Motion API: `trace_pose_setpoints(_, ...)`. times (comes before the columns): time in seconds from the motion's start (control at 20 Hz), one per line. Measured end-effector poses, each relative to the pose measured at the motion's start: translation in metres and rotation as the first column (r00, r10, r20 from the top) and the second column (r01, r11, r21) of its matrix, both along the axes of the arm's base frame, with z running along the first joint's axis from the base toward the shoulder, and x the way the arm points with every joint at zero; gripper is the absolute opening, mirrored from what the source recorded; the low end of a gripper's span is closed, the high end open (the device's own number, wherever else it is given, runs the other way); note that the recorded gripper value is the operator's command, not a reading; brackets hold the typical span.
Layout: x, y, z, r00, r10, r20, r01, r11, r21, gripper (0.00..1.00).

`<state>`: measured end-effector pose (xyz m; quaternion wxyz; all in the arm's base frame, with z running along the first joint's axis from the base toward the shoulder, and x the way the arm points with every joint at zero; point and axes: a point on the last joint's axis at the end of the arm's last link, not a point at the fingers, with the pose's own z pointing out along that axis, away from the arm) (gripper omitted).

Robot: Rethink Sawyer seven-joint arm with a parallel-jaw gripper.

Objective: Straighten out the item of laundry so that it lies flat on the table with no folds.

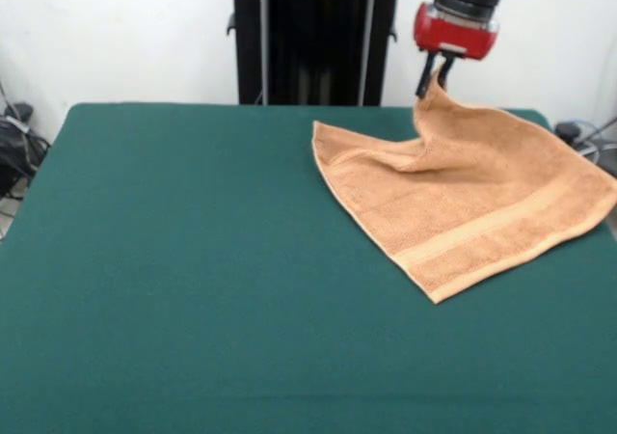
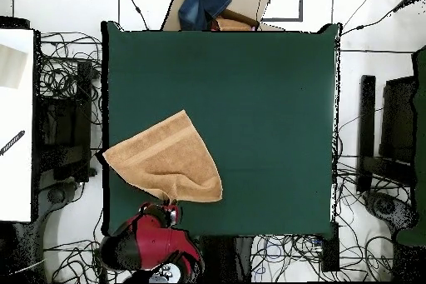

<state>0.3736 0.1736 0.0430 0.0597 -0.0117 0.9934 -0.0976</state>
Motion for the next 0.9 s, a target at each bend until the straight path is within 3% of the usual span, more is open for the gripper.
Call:
trace_pose_setpoints(0.4,-0.003,0.020,0.002,1.000,0.010,0.012,-0.011,1.000,0.004,0.00)
trace_pose_setpoints(0.9,-0.002,0.026,0.003,1.000,0.005,0.019,-0.005,1.000,0.007,0.00)
